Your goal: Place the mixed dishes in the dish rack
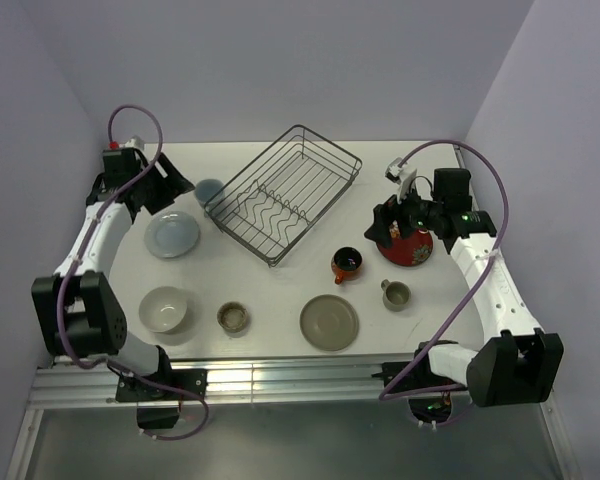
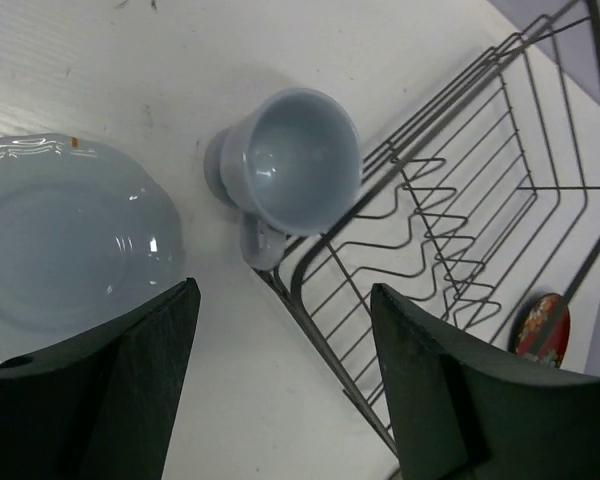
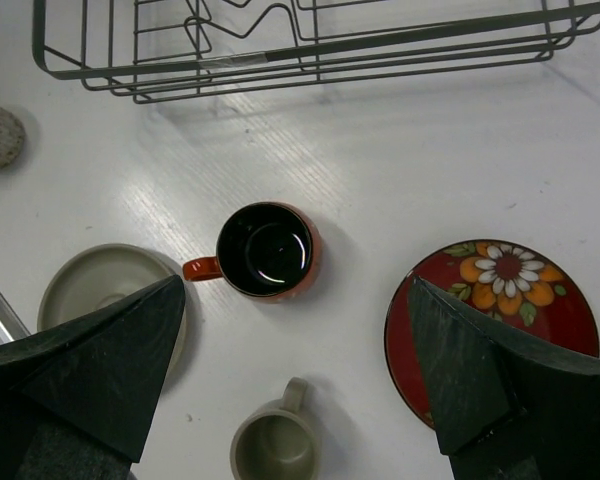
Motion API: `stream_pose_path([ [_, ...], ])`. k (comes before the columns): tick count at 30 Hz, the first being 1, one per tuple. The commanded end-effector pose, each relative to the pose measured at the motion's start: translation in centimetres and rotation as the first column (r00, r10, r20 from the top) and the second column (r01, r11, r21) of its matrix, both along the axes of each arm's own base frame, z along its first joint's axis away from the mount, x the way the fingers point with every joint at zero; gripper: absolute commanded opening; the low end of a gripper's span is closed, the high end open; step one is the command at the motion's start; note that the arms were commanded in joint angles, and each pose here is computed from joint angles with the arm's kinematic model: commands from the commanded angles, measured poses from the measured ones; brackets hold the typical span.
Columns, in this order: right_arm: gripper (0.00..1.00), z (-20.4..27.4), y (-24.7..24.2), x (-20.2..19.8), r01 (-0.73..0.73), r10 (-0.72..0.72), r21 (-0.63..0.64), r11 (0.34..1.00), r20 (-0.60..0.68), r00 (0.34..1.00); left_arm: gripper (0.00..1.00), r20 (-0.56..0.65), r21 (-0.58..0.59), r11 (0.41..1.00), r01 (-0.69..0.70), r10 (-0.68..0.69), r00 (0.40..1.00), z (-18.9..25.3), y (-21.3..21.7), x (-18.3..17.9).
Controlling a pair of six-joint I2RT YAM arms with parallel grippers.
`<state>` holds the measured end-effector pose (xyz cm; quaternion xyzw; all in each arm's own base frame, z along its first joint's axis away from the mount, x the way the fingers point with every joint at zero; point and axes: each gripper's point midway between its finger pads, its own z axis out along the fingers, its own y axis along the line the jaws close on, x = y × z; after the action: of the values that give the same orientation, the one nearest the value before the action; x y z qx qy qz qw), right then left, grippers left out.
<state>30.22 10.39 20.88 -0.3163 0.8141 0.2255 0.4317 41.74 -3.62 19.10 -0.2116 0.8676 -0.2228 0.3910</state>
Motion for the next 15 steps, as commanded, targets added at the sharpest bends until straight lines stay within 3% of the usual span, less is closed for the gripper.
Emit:
stream_pose_path([
  [1,0.99,1.3,1.1,0.4,-0.053,0.052,0.044,0.998,0.043,0.998,0.74,0.007,0.048,0.999,0.011,-0.012,1.000,-0.2,0.7,2.7],
  [15,0.99,0.3,1.0,0.7,-0.030,0.030,0.056,0.998,0.002,1.000,0.61,-0.126,0.143,0.986,0.080,-0.062,0.990,-6.1,0.0,7.5],
])
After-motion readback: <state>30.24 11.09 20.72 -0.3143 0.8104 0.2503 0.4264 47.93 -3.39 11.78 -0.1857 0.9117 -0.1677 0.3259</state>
